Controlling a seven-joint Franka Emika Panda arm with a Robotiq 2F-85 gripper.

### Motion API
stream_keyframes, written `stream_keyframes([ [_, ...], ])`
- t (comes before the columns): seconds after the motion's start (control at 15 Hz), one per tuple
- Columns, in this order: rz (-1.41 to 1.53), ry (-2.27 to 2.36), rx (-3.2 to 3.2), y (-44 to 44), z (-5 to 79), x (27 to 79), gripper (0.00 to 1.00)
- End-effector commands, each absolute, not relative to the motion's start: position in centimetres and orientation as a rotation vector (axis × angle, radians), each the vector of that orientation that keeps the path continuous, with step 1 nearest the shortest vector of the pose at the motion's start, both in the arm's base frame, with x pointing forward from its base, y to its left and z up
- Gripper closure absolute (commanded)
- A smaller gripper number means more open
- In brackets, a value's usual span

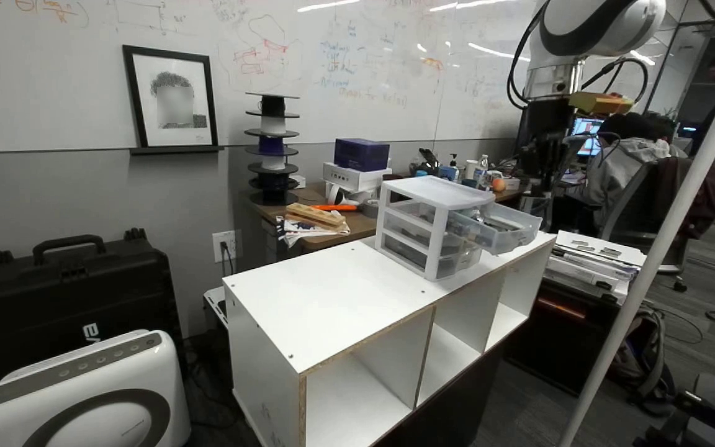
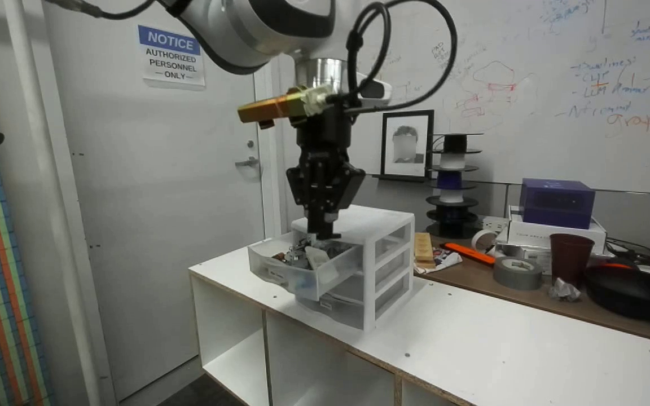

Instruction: Pick up the flash disk from the table, put it in the drawer and close the drawer.

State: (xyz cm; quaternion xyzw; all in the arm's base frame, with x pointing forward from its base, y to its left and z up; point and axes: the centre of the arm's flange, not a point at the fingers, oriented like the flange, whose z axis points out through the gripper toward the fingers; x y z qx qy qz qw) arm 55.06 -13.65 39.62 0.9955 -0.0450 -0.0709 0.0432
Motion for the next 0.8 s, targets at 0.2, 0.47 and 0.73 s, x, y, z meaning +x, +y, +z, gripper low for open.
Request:
stream_keyframes([
  [0.2, -0.082, 0.118, 3.067, -8.2, 42.3, 51.3, 0.95],
  [0.47, 0.027, 0.164, 3.147, -7.4, 38.8, 51.7, 0.95],
  [0.73, 0.056, 0.170, 3.216, -7.3, 35.3, 51.1, 0.95],
])
